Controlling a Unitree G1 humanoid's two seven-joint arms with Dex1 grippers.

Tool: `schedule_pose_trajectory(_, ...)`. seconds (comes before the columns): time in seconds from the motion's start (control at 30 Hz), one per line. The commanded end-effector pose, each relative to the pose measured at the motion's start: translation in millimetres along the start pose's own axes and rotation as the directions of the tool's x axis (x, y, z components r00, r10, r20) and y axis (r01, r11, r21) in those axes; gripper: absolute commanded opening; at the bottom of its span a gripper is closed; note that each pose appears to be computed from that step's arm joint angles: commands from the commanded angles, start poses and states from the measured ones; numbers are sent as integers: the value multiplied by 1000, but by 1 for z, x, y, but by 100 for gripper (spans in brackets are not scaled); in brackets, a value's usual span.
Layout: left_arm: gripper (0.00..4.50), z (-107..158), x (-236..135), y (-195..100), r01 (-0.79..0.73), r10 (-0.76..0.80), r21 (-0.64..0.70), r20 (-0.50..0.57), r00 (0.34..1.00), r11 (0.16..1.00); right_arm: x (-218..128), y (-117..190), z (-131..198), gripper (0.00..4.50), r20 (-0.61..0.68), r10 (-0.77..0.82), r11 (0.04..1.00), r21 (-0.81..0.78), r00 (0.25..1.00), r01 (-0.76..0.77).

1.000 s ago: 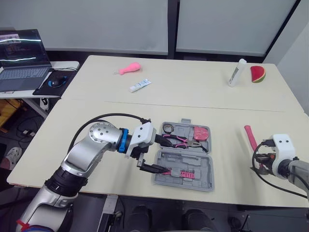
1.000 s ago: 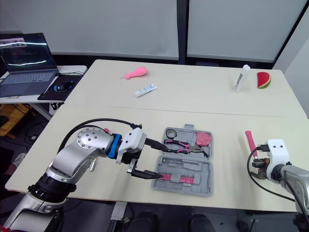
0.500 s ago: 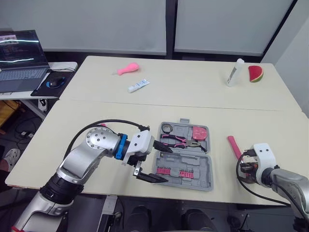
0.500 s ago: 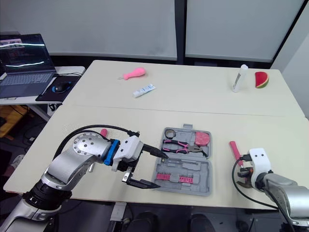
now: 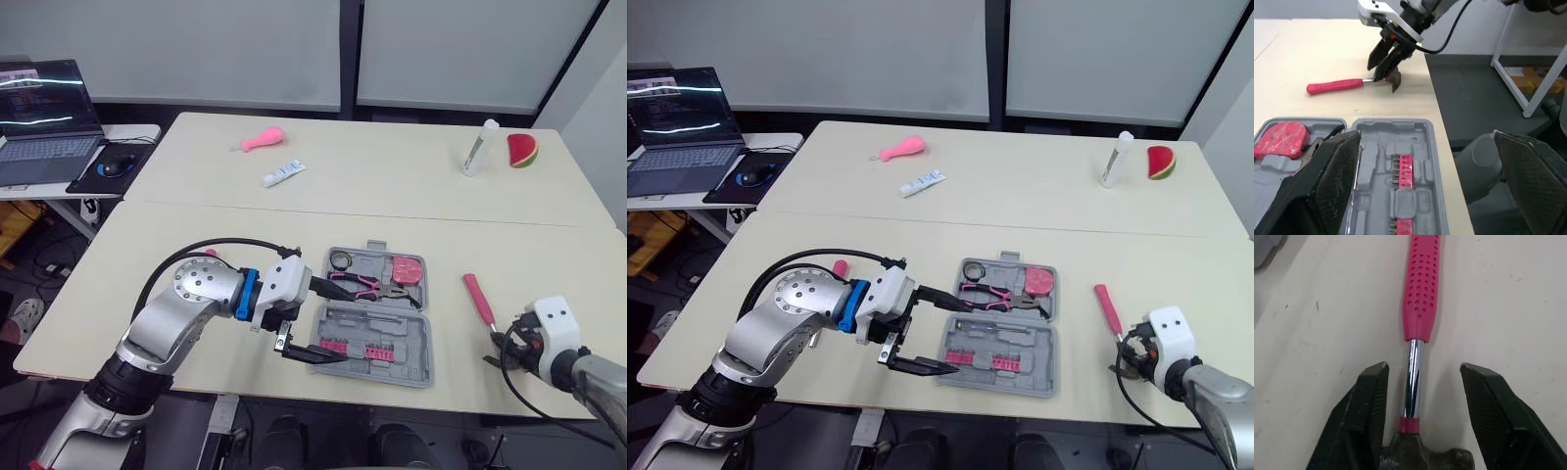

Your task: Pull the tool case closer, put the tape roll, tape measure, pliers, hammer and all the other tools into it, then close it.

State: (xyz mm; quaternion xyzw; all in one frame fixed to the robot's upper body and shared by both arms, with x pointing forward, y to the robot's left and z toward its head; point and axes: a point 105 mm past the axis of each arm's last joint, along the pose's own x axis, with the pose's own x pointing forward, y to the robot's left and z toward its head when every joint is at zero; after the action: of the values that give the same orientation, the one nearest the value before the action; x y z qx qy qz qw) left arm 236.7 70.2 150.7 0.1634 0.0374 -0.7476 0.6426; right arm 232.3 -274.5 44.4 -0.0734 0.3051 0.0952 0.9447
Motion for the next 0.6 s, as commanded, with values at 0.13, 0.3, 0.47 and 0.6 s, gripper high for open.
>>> schedule_pose_trajectory(0.13, 450, 15, -2, -2, 21, -23, 53, 46, 999, 998, 8, -3, 5, 290, 68, -19, 998, -56, 997, 23)
schedule_pose_trajectory(0.3, 450, 12, -5, -1, 24, -26, 64, 28, 999, 998, 17, -5, 0, 290, 56, -17, 999, -31, 998, 19)
schedule_pose_trajectory(0.47, 450, 11, -9, -1, 14, -15, 63, 16, 1000, 998, 20, -4, 1, 173, 53, -7, 1000, 0, 999, 7)
schedule_pose_trajectory(0.6, 450, 9, -14, 2, -4, 4, 63, 0, 1000, 998, 21, -5, 1, 87, 50, -20, 1000, -1, 999, 20)
